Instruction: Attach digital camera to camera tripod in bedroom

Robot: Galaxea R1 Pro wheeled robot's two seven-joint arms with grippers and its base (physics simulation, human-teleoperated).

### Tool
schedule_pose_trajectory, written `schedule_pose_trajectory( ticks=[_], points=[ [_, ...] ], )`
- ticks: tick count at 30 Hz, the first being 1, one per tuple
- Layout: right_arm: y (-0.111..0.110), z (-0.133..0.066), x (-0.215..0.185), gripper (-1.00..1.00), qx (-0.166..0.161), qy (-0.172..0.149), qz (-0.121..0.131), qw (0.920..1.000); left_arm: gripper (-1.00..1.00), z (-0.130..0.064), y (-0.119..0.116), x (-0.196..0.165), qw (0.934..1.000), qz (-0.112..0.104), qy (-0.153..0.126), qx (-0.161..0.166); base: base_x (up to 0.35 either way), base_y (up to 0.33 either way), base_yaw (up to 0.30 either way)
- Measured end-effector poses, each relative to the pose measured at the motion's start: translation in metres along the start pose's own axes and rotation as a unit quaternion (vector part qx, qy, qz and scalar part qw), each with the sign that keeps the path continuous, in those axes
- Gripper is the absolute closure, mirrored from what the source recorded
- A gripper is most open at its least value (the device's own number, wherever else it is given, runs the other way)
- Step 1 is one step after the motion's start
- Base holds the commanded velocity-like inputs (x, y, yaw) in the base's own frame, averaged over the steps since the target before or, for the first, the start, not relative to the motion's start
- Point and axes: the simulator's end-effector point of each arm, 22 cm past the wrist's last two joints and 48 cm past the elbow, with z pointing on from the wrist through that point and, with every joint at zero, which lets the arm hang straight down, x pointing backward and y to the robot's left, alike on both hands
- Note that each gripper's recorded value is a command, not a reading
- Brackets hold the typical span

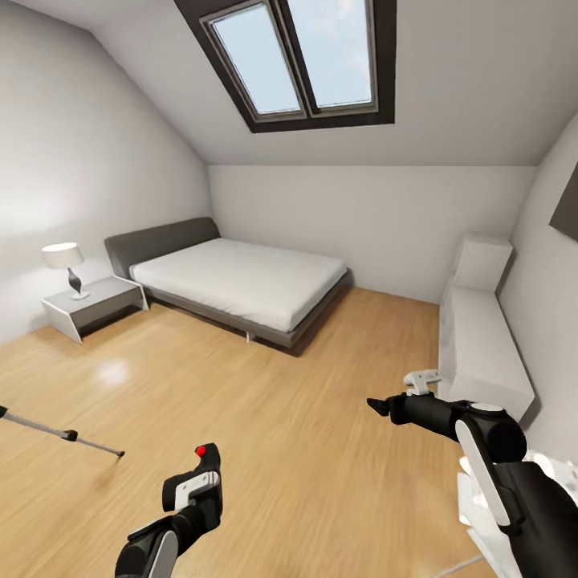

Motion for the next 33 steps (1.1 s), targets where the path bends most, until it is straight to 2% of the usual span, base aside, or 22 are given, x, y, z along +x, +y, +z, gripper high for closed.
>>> schedule_pose_trajectory(
  ticks=[10,29,33],
  points=[
    [0.001,0.000,0.001,-1.00,-0.001,0.000,0.000,1.0000,1.00,0.001,0.001,0.003,1.0000,0.001,0.006,-0.001,0.334,-0.063,0.063],
    [0.001,0.000,0.000,-1.00,-0.002,-0.001,-0.001,1.0000,1.00,0.010,0.002,0.008,0.9998,-0.002,0.020,-0.004,0.333,-0.047,0.234],
    [0.001,0.000,-0.005,-1.00,-0.002,-0.011,-0.005,0.9999,1.00,0.010,0.003,0.008,0.9998,-0.001,0.021,-0.005,0.334,-0.029,0.249]
  ],
)
